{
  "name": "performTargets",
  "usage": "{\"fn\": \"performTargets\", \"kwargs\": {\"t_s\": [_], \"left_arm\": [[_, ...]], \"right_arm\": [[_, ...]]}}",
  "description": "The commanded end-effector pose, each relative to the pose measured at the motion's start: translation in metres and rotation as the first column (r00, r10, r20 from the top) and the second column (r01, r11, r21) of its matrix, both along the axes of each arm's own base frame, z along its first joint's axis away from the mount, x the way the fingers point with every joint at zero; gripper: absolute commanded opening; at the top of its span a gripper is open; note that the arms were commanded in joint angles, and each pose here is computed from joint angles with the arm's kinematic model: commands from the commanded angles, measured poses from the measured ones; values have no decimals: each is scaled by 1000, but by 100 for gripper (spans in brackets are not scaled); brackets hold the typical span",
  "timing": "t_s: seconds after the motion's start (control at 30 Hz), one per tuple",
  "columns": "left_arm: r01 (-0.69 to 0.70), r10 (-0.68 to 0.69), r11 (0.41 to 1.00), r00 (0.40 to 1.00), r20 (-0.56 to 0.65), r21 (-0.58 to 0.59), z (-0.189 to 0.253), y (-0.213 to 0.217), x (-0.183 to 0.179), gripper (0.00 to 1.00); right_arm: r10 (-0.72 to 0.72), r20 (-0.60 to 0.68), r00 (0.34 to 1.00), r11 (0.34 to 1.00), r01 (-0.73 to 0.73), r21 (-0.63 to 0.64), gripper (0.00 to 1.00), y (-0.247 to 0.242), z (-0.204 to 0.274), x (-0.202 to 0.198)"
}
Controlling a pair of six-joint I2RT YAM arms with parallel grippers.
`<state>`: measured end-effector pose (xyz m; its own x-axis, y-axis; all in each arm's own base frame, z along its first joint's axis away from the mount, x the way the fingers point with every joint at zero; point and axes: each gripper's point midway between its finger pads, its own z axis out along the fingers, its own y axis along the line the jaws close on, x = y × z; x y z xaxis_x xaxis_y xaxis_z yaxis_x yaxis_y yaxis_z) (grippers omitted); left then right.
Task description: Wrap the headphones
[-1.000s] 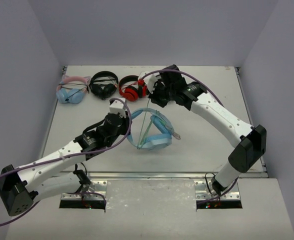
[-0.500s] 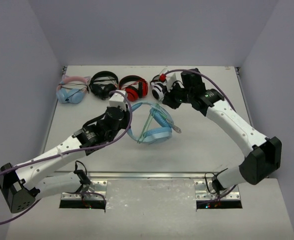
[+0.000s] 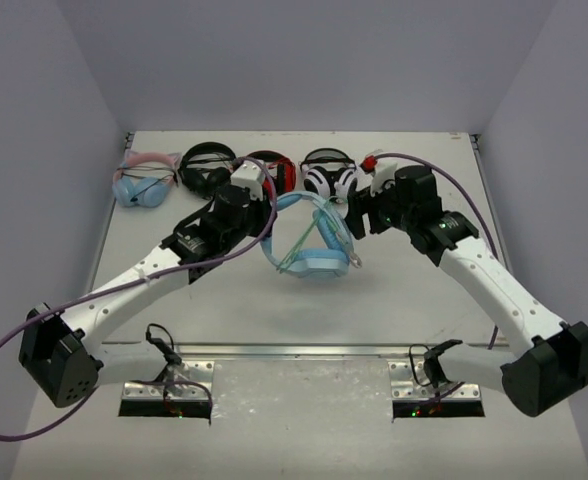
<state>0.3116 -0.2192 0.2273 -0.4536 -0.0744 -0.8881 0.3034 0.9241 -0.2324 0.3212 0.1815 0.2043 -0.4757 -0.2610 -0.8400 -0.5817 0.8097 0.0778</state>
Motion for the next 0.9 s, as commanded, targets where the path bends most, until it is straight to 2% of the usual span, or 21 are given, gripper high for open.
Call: {"fn": "performTargets", "kwargs": {"t_s": [0.0,0.03,0.13,0.2,0.3,0.4,0.53,0.63,0.73,0.77,0.8,0.87], "left_arm": [[133,-85,961,976,199,-242,87,-27,26,0],[149,-99,959,973,210,-239,92,-30,29,0],[171,-126,967,965,231,-189,93,-34,37,0],[202,-164,968,958,237,-147,89,-39,40,0],[232,-206,970,946,250,-78,83,-41,44,0],[306,-296,952,924,244,-4,68,-46,42,0],[366,-363,930,912,192,18,48,-54,46,0],[526,-528,848,836,149,57,25,-67,38,0],[594,-597,802,796,99,59,10,-76,40,0],[663,-662,748,742,105,37,14,-86,33,0],[697,-697,717,715,58,23,-3,-91,31,0],[763,-764,645,643,59,37,-4,-100,30,0]], "right_arm": [[-149,-26,989,986,150,66,79,-14,5,-10],[-197,-46,979,979,199,38,99,-24,-3,-13],[-322,-129,938,947,317,-57,99,-49,-29,-25],[-458,-160,875,887,435,-157,99,-79,-45,-31],[-573,-210,792,818,535,-213,99,-106,-59,-39],[-615,-225,756,788,584,-193,99,-119,-60,-46],[-631,-225,742,774,618,-137,99,-128,-51,-55],[-622,-218,752,782,614,-111,99,-130,-41,-65],[-597,-208,775,799,597,-67,99,-127,-30,-78],[-590,-192,784,803,595,-37,99,-127,-22,-84],[-586,-190,788,805,593,-26,99,-127,-20,-88],[-559,-178,810,820,571,25,99,-124,-10,-98]]}}
